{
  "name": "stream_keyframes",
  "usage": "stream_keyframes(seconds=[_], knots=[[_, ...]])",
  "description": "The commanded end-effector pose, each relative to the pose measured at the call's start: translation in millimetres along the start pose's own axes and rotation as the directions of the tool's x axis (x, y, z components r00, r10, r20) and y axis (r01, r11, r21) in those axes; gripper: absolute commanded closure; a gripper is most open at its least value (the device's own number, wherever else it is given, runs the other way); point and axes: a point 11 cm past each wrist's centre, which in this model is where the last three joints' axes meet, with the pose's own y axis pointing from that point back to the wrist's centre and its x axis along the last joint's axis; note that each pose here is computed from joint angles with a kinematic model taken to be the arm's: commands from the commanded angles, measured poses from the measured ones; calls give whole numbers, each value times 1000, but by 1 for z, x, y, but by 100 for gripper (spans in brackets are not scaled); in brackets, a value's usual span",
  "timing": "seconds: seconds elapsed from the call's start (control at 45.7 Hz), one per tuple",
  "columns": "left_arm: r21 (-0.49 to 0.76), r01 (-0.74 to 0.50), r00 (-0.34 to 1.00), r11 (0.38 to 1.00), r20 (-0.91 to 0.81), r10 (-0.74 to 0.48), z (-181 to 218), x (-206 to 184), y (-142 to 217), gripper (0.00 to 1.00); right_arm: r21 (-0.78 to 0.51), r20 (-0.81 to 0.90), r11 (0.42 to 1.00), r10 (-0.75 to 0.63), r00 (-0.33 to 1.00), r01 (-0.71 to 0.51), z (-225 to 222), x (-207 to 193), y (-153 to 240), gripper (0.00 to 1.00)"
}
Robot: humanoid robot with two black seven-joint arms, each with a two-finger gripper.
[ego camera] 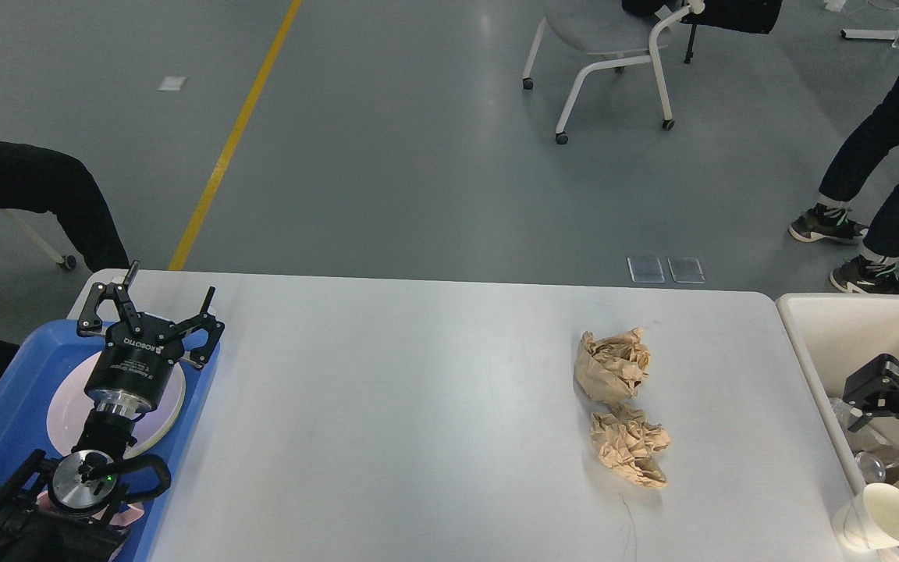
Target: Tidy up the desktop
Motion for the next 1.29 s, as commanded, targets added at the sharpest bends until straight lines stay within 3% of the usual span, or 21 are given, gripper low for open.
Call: stream_keyframes(seconds=[0.0, 0.285, 1.029, 1.117, 1.27], knots=[[0, 0, 1000, 1000, 0, 0, 0, 0, 0, 4, -16, 29, 999, 29, 999, -29, 3, -6, -35, 0], [-1, 0, 1000, 1000, 0, 0, 0, 0, 0, 4, -69, 100, 992, 116, 988, -109, 19, -14, -103, 0], [0, 0, 1000, 1000, 0, 0, 0, 0, 0, 4, -89, 143, 979, 197, 970, -186, 17, -6, -170, 1], [0, 0, 1000, 1000, 0, 0, 0, 0, 0, 4, -82, 144, 979, 194, 970, -184, 14, -7, -175, 3], [1, 0, 1000, 1000, 1, 0, 0, 0, 0, 4, -66, 153, 980, 198, 968, -190, 9, -5, -174, 18]])
